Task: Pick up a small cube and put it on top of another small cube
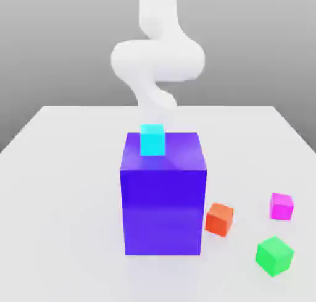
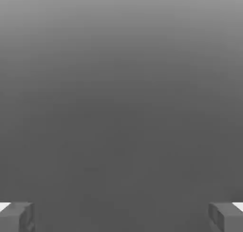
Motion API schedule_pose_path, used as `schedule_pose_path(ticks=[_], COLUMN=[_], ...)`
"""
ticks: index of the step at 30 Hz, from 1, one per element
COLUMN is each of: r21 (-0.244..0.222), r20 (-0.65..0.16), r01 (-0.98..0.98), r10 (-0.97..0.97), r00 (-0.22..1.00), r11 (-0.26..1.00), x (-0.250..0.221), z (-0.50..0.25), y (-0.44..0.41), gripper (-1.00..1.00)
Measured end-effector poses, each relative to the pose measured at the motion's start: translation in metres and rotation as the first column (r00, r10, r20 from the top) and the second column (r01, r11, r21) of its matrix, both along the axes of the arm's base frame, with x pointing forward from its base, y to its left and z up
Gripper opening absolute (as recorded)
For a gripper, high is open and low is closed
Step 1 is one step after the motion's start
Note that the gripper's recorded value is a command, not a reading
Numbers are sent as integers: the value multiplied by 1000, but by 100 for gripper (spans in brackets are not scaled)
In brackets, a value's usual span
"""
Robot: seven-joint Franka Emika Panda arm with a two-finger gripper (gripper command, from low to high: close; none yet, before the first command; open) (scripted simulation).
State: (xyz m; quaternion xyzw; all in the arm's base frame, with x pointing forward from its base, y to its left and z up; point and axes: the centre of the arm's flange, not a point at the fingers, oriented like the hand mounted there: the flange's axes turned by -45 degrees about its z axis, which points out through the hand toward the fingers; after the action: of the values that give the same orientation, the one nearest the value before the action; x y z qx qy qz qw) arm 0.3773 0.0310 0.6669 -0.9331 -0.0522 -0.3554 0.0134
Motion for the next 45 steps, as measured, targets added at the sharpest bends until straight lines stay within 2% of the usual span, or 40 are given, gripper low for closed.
schedule_pose_path(ticks=[5,11,18,24,31,32,39,45], r21=[-49,-84,-93,-70,-62,-62,-62,-63], r20=[-145,-313,-497,-639,-661,-662,-662,-663], r01=[-244,-518,-783,-942,-953,-953,-953,-953], r10=[235,471,653,710,703,703,702,702], r00=[961,825,572,295,262,261,261,262], r11=[969,851,615,328,297,296,296,297], x=[37,32,-32,-126,-135,-136,-136,-135], z=[-97,-217,-353,-458,-534,-539,-538,-484], y=[76,168,250,286,283,283,283,283], gripper=[0,0,0,0,0,-100,-100,-100])
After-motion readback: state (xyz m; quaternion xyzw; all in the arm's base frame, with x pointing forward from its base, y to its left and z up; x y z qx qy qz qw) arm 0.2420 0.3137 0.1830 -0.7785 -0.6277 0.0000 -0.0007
